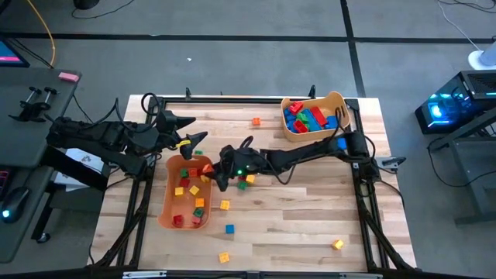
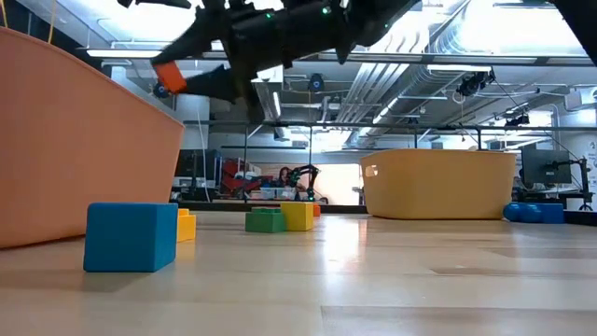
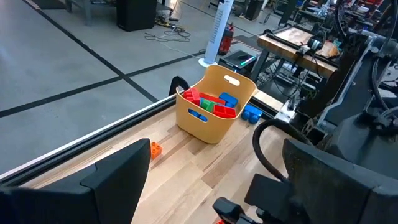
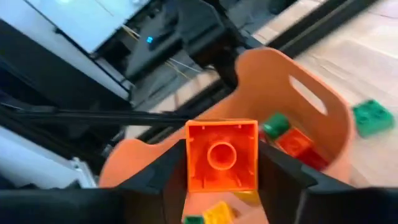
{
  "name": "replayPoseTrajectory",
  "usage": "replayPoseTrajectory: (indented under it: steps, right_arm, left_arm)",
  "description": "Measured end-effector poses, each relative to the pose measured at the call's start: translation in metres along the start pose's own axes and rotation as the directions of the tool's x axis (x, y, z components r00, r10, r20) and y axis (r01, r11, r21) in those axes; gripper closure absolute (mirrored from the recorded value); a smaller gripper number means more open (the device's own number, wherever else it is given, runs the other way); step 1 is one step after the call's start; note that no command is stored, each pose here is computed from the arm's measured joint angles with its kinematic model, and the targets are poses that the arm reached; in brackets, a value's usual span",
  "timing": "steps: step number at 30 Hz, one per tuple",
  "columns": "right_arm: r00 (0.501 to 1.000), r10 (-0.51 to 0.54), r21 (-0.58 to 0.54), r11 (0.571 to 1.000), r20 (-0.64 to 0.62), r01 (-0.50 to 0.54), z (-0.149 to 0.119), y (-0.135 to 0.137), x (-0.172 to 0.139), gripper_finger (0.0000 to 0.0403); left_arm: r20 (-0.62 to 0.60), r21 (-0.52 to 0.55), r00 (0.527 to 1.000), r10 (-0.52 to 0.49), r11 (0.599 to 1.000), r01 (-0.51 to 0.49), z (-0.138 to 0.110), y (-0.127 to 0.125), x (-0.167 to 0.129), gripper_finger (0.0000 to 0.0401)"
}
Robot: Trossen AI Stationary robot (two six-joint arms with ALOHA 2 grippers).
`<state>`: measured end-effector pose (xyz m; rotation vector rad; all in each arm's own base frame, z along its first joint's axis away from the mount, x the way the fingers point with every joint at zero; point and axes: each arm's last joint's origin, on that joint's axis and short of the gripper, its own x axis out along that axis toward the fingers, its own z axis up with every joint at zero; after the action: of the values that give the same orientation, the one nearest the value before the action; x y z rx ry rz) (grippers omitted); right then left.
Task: Sort blocks by size
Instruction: Put the orange game piece into the orange bin, then put the yellow block into the orange bin
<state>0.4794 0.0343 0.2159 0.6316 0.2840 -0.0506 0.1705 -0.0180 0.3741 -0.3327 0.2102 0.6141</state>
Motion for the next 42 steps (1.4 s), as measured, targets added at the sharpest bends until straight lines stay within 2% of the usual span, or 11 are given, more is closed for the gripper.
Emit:
replayPoseTrajectory:
  steps: [9,15,18,20,24,28,30,32,34,38,42]
  right_arm:
    - [0.997,0.082,0.002,0.997,0.012,-0.082,0.001,0.007,0.000,0.0147]
    - [0.983,0.137,0.000,0.990,-0.120,-0.138,0.007,-0.005,-0.003,0.0121]
    - [0.969,0.054,-0.095,0.992,-0.239,-0.078,0.014,-0.007,-0.020,0.0121]
    - [0.938,-0.068,-0.202,0.979,-0.340,-0.002,0.014,-0.008,-0.036,0.0121]
    - [0.832,-0.279,-0.429,0.902,-0.480,0.055,-0.002,-0.003,-0.065,0.0122]
    - [0.798,-0.301,-0.465,0.885,-0.522,0.029,-0.044,-0.012,-0.083,0.0122]
    - [0.794,-0.338,-0.468,0.880,-0.505,0.077,-0.069,-0.022,-0.088,0.0122]
    - [0.816,-0.360,-0.467,0.875,-0.453,0.127,-0.081,-0.026,-0.089,0.0122]
    - [0.859,-0.367,-0.470,0.865,-0.357,0.174,-0.079,-0.024,-0.086,0.0122]
    - [0.862,-0.436,-0.537,0.807,-0.258,0.247,-0.075,-0.027,-0.082,0.0122]
    - [0.857,-0.426,-0.547,0.808,-0.289,0.218,-0.075,-0.032,-0.080,0.0122]
  left_arm:
    - [0.002,-0.002,1.000,-0.001,1.000,0.001,0.000,0.000,0.000,0.0050]
    - [0.002,-0.002,1.000,-0.001,1.000,0.001,0.000,0.000,0.000,0.0050]
    - [0.002,-0.001,1.000,-0.001,1.000,0.001,0.000,0.000,0.000,0.0050]
    - [0.001,0.000,1.000,-0.001,1.000,0.001,0.000,0.000,0.000,0.0050]
    - [0.000,0.003,1.000,0.000,1.000,0.000,0.000,0.000,0.000,0.0050]
    - [-0.001,0.005,1.000,0.001,1.000,-0.001,0.000,0.000,0.000,0.0050]
    - [-0.001,0.005,1.000,0.002,1.000,-0.002,0.000,0.000,0.000,0.0050]
    - [0.000,0.005,1.000,0.004,1.000,-0.004,0.000,0.000,0.000,0.0050]
    - [0.000,0.006,1.000,0.006,1.000,-0.006,0.000,0.000,0.000,0.0050]
    - [0.002,0.003,1.000,0.008,1.000,-0.008,0.000,0.000,0.000,0.0050]
    - [0.002,0.003,1.000,0.007,1.000,-0.007,0.000,0.000,0.000,0.0050]
